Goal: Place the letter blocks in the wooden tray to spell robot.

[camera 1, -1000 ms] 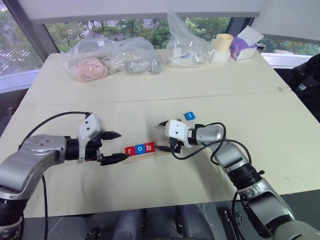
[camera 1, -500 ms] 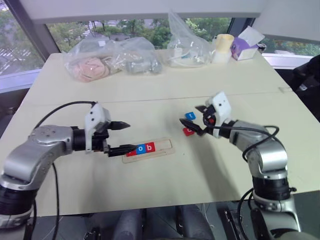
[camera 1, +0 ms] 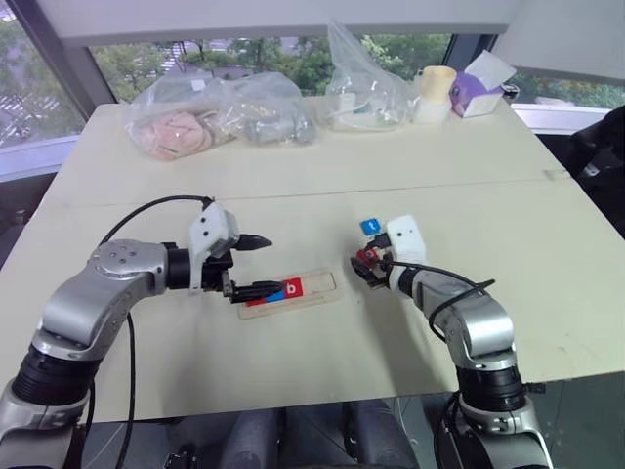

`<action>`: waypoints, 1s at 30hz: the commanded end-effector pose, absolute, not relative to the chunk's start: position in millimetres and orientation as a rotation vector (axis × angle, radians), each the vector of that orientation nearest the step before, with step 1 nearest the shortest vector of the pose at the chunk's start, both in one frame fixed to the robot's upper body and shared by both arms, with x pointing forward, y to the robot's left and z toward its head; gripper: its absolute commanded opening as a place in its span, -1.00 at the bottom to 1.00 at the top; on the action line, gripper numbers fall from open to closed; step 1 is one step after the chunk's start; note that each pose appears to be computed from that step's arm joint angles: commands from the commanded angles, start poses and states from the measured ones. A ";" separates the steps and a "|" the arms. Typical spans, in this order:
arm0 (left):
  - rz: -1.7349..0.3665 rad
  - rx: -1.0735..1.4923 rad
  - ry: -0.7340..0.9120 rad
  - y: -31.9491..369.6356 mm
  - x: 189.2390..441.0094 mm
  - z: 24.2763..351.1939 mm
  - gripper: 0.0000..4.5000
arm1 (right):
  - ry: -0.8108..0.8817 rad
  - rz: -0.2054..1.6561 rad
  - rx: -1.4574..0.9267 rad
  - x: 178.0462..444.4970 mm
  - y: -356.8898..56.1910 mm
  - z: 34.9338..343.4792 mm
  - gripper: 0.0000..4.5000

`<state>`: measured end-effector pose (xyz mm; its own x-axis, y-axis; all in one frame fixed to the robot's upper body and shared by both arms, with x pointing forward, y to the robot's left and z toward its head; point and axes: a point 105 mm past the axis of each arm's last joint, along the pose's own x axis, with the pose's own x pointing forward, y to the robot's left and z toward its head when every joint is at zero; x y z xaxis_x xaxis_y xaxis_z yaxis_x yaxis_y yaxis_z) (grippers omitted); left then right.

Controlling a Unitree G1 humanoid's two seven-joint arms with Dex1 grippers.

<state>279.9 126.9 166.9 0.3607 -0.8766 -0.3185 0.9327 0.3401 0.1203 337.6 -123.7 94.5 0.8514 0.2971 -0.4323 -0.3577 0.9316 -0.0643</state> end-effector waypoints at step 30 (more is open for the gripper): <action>-1.291 0.348 0.179 107.0 281.7 170.1 1.00 | 0.549 0.201 0.092 269.0 -118.5 104.8 0.14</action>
